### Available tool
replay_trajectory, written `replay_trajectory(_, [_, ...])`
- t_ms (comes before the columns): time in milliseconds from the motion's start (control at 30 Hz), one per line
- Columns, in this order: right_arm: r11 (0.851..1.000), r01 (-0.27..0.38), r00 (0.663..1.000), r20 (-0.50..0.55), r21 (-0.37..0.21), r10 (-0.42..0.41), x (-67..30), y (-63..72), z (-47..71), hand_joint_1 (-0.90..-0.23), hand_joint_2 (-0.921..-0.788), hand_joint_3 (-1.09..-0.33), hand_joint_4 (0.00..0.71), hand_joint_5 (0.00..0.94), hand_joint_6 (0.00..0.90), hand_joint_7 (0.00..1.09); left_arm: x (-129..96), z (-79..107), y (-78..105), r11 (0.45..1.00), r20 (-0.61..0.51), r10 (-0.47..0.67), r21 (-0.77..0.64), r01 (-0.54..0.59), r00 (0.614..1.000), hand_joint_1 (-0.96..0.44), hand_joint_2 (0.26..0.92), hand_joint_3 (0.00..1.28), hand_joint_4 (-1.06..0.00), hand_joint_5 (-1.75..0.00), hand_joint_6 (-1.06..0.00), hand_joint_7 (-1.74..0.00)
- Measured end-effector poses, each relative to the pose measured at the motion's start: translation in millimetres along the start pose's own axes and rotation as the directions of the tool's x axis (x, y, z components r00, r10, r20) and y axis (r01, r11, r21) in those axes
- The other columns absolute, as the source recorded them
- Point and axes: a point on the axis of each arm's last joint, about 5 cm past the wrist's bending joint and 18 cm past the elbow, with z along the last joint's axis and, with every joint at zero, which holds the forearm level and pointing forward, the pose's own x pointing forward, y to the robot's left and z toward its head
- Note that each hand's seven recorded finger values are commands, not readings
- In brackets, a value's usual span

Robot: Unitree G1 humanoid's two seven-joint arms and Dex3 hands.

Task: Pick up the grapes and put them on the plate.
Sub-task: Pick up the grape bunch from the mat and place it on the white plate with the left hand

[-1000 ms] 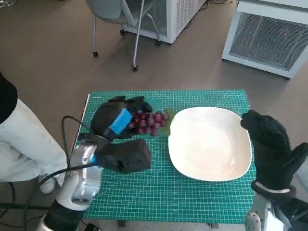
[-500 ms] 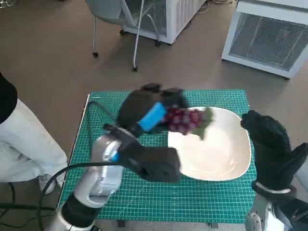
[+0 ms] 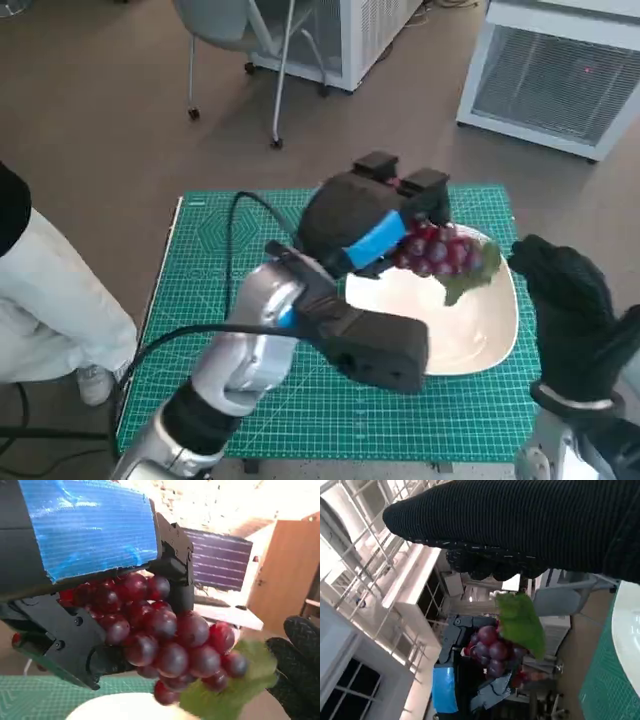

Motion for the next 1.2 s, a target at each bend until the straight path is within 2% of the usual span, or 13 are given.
replay_trajectory(167, [1.0, -0.001, 1.0, 0.003, -0.003, 0.001, -0.7, 0.3, 1.0, -0.41, -0.921, -0.57, 0.454, 0.481, 0.244, 0.87, 2.0, 5.2, -1.9, 1.0, 0.016, -0.007, -0.015, 0.008, 1.0, 0.02, 0.577, 0.94, -0.38, -1.67, -0.4, -1.64])
replay_trajectory(300, [1.0, 0.002, 1.0, 0.002, -0.004, -0.002, -1.6, 0.2, 1.2, -0.409, -0.921, -0.571, 0.455, 0.48, 0.245, 0.87, 3.1, 8.2, -3.0, 0.999, 0.025, -0.017, -0.035, 0.018, 1.0, 0.01, 0.509, 0.95, -0.47, -1.7, -0.56, -1.37])
replay_trajectory(367, [1.0, 0.003, 1.0, 0.001, -0.004, -0.003, -2.0, 0.0, 1.2, -0.408, -0.921, -0.571, 0.455, 0.48, 0.246, 0.87, 3.8, 9.7, -3.9, 0.999, 0.03, -0.023, -0.047, 0.025, 0.999, 0.01, 0.505, 0.94, -0.49, -1.68, -0.58, -1.33])
replay_trajectory(467, [1.0, 0.006, 1.0, 0.0, -0.005, -0.006, -2.4, -0.2, 1.3, -0.406, -0.921, -0.575, 0.455, 0.479, 0.247, 0.87, 4.9, 11.4, -5.4, 0.998, 0.035, -0.031, -0.061, 0.033, 0.999, 0.01, 0.531, 0.89, -0.5, -1.6, -0.56, -1.39])
replay_trajectory(633, [1.0, 0.006, 1.0, 0.005, -0.004, -0.006, -2.3, 0.5, 1.9, -0.405, -0.921, -0.584, 0.456, 0.478, 0.246, 0.87, 7.7, 12.3, -8.1, 0.996, 0.035, -0.051, -0.065, 0.053, 0.998, 0.01, 0.572, 0.81, -0.5, -1.66, -0.6, -1.21])
replay_trajectory(833, [1.0, 0.007, 1.0, 0.011, -0.004, -0.007, -2.5, 1.1, 2.9, -0.405, -0.921, -0.586, 0.457, 0.477, 0.246, 0.87, 11.5, 11.4, -11.4, 0.995, 0.027, -0.082, -0.057, 0.083, 0.996, 0.01, 0.676, 0.61, -0.53, -1.6, -0.61, -1.11])
replay_trajectory(967, [1.0, 0.01, 1.0, 0.01, -0.004, -0.01, -3.1, 0.8, 2.9, -0.405, -0.921, -0.585, 0.458, 0.475, 0.246, 0.87, 13.4, 9.7, -14.6, 0.99, 0.023, -0.113, -0.077, 0.115, 0.993, 0.01, 0.779, 0.47, -0.49, -1.5, -0.52, -1.26])
replay_trajectory(1000, [1.0, 0.01, 1.0, 0.011, -0.004, -0.01, -3.2, 0.7, 3.0, -0.406, -0.921, -0.585, 0.458, 0.475, 0.246, 0.87, 13.7, 9.2, -15.6, 0.988, 0.023, -0.123, -0.088, 0.125, 0.992, 0.04, 0.798, 0.44, -0.49, -1.48, -0.49, -1.22])
replay_trajectory(1033, [1.0, 0.011, 1.0, 0.011, -0.004, -0.011, -3.3, 0.6, 3.0, -0.406, -0.921, -0.584, 0.459, 0.475, 0.246, 0.87, 14.0, 8.8, -16.6, 0.986, 0.023, -0.134, -0.099, 0.135, 0.991, 0.05, 0.811, 0.4, -0.48, -1.43, -0.46, -1.14])
replay_trajectory(1100, [1.0, 0.011, 1.0, 0.011, -0.004, -0.011, -3.3, 0.6, 3.0, -0.406, -0.921, -0.584, 0.459, 0.474, 0.247, 0.87, 14.6, 8.4, -18.4, 0.981, 0.023, -0.153, -0.116, 0.154, 0.988, 0.02, 0.823, 0.28, -0.47, -1.14, -0.42, -0.8])
replay_trajectory(1200, [1.0, 0.012, 1.0, 0.011, -0.004, -0.012, -3.4, 0.6, 3.0, -0.407, -0.921, -0.584, 0.46, 0.473, 0.247, 0.87, 15.3, 8.4, -20.6, 0.976, 0.02, -0.173, -0.128, 0.174, 0.985, -0.2, 0.839, 0.11, -0.39, -0.49, -0.42, -0.35])
